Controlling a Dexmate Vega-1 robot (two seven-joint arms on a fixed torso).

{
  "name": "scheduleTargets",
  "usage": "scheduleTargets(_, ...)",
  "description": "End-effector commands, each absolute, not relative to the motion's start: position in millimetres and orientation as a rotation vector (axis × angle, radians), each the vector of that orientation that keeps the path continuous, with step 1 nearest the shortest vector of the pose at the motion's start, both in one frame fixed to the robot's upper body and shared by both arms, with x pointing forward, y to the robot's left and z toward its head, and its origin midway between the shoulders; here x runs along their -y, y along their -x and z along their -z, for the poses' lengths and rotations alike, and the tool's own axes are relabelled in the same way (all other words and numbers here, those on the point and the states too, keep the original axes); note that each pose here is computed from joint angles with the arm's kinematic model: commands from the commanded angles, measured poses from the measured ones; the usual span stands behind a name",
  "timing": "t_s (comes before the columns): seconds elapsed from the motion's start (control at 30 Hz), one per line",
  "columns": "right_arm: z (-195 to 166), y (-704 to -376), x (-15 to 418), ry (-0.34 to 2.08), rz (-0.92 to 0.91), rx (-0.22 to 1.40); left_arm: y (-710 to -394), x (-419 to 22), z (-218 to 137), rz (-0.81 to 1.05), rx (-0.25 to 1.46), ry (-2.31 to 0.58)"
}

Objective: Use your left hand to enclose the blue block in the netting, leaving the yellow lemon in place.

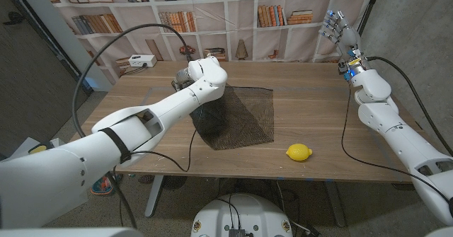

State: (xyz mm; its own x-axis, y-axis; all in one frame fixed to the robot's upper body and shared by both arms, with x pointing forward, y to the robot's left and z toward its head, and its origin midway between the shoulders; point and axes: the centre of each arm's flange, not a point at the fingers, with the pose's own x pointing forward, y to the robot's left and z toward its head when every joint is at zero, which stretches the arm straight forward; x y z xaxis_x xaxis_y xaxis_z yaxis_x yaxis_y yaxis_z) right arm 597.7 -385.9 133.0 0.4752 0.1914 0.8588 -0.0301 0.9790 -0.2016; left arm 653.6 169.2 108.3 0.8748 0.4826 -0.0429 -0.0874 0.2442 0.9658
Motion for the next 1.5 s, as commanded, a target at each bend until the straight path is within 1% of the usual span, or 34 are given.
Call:
scheduleTargets(0.03, -133, -593, 387, 0.173, -0.131, 1.068, -662, -165, -92, -0.441, -0.339, -1.319)
scheduleTargets(0.2, -132, -592, 388, 0.172, -0.128, 1.066, -654, -160, -93, -0.522, -0.219, -1.336)
scheduleTargets(0.4, -131, -593, 388, 0.166, -0.127, 1.066, -640, -159, -101, -0.568, -0.111, -1.283)
scheduleTargets(0.63, -129, -590, 388, 0.164, -0.127, 1.072, -620, -157, -112, -0.554, 0.012, -1.184)
scheduleTargets(0.73, -128, -589, 389, 0.162, -0.128, 1.074, -613, -157, -115, -0.503, 0.086, -1.107)
scheduleTargets(0.9, -126, -586, 389, 0.161, -0.124, 1.080, -603, -153, -119, -0.368, 0.198, -0.981)
scheduleTargets(1.13, -126, -582, 390, 0.167, -0.124, 1.085, -593, -137, -125, -0.232, 0.313, -0.934)
scheduleTargets(1.23, -125, -579, 390, 0.169, -0.124, 1.089, -592, -126, -127, -0.139, 0.333, -0.952)
scheduleTargets(1.3, -125, -578, 391, 0.169, -0.123, 1.089, -593, -123, -128, -0.117, 0.337, -0.967)
scheduleTargets(1.33, -124, -577, 391, 0.169, -0.122, 1.092, -596, -116, -127, -0.070, 0.333, -1.010)
scheduleTargets(1.5, -123, -574, 392, 0.172, -0.120, 1.089, -603, -96, -120, 0.012, 0.316, -1.122)
